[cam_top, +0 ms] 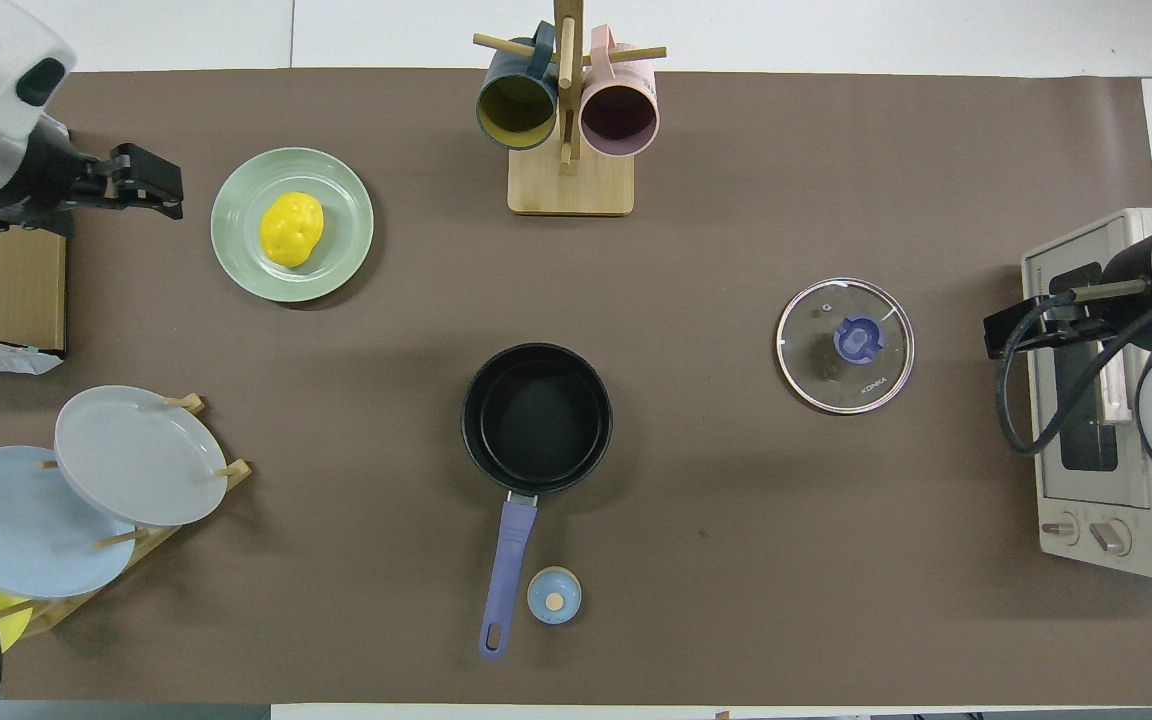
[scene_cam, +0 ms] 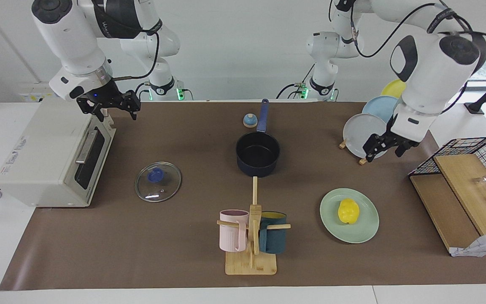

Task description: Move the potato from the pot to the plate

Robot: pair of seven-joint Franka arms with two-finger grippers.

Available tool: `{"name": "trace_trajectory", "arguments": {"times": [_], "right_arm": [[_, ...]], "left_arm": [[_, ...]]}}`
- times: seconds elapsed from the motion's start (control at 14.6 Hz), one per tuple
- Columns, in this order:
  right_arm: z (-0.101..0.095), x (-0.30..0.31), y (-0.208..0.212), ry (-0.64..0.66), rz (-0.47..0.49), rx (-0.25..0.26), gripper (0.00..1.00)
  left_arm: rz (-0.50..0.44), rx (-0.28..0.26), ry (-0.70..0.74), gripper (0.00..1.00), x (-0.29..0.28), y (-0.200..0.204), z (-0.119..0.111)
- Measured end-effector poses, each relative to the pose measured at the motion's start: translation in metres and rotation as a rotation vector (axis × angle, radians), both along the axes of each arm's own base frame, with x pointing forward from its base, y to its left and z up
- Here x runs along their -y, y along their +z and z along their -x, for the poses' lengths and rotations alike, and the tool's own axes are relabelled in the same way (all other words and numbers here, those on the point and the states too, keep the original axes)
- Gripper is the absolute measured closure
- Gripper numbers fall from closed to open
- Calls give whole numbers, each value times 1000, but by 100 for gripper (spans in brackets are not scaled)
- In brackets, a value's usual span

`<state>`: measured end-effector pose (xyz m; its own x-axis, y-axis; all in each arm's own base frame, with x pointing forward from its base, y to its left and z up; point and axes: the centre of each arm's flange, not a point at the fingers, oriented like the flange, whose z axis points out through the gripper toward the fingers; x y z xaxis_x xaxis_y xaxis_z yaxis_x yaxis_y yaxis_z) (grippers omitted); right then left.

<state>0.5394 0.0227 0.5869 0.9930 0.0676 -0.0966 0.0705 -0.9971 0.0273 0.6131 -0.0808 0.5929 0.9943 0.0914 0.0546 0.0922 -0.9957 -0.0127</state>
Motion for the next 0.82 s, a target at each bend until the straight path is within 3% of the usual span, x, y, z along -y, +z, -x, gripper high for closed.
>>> {"name": "trace_trajectory", "arguments": {"times": [0.34,0.61,0.82], "right_arm": [[0,0,0,0,0,0,0],[0,0,0,0,0,0,0],[0,0,0,0,0,1,0]], "left_arm": [[-5,-37,-4,0,-12,50,50],[-12,-99,-14,0,-20,22,69],[2,-109,-11,0,-22,3,68]]}}
